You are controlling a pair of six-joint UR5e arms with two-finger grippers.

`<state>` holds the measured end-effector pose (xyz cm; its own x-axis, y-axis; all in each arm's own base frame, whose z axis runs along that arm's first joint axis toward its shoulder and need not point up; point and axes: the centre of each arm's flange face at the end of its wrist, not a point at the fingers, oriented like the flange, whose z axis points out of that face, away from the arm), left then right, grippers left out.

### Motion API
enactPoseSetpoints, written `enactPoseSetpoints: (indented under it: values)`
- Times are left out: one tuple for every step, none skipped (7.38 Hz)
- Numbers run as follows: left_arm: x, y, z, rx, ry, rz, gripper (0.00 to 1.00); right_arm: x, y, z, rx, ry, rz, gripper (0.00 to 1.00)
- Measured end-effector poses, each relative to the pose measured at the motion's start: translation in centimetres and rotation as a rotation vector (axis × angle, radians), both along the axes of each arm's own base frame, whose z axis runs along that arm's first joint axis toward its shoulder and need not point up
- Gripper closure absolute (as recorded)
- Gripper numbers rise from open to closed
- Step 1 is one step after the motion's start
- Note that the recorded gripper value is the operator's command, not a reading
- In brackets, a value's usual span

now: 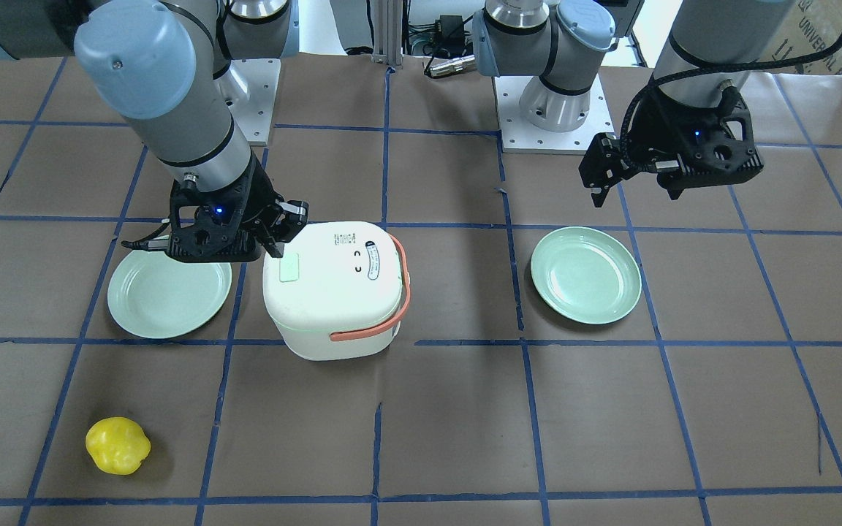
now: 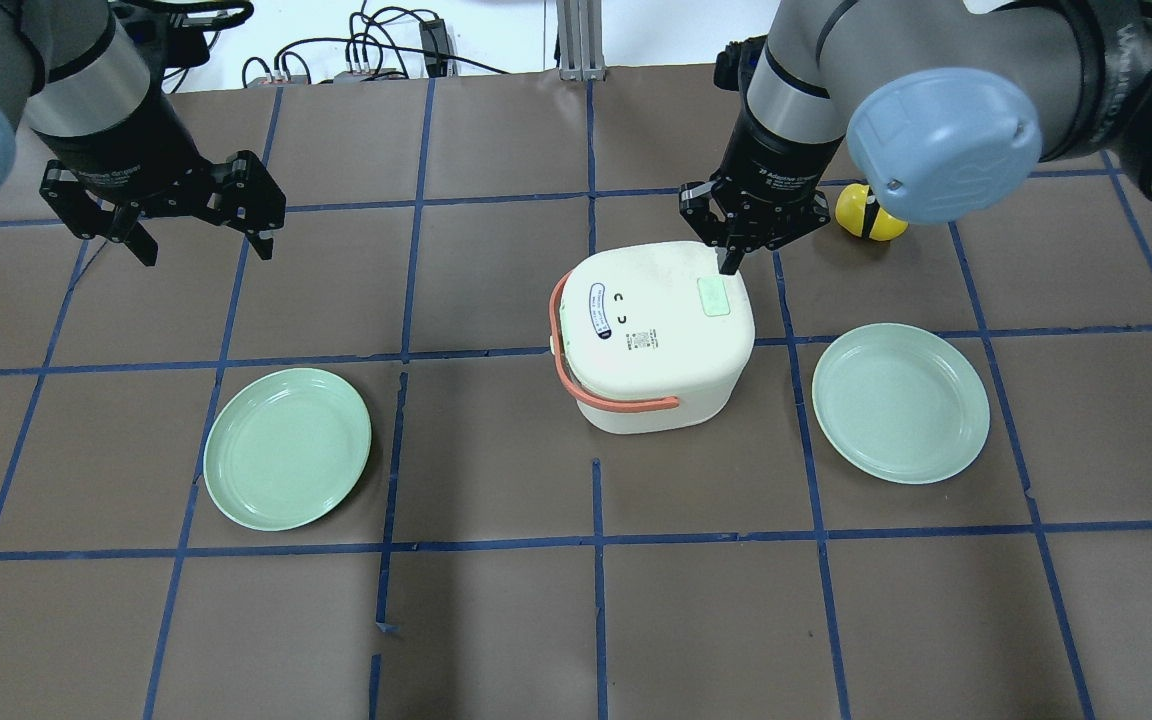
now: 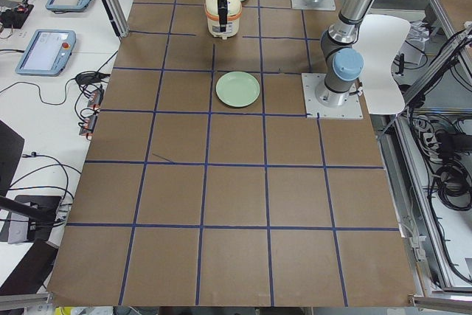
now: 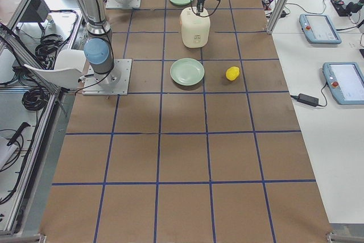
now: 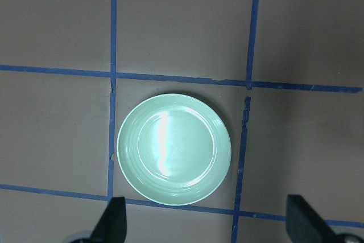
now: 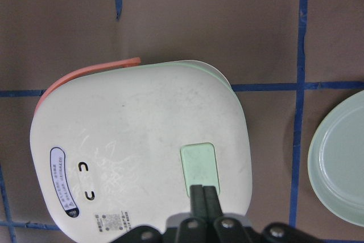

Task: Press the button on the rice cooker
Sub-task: 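Lower the right gripper fingertips onto the green lid button and press down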

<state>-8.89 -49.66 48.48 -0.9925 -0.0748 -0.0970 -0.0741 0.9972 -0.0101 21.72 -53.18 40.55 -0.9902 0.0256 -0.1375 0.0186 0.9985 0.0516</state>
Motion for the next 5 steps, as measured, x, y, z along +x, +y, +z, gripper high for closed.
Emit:
enactPoseSetpoints:
  values:
    - [0.0, 0.0, 0.0, 0.000, 0.000, 0.000, 0.00, 0.0, -0.2, -0.2, -0.005, -0.001, 0.002, 0.90]
    - [0.0, 0.0, 0.0, 0.000, 0.001, 0.000, 0.00, 0.0, -0.4, -0.5, -0.006, 0.000, 0.004, 0.90]
    - [0.0, 0.0, 0.0, 0.000, 0.000, 0.000, 0.00, 0.1, -0.6, -0.9, -0.005, 0.000, 0.005, 0.90]
    - [0.0, 0.0, 0.0, 0.000, 0.000, 0.000, 0.00, 0.1, -0.7, -1.3, 0.001, 0.001, 0.005, 0.90]
    - [0.0, 0.0, 0.0, 0.000, 0.000, 0.000, 0.00, 0.1, -0.8, -1.8, 0.005, 0.002, 0.005, 0.90]
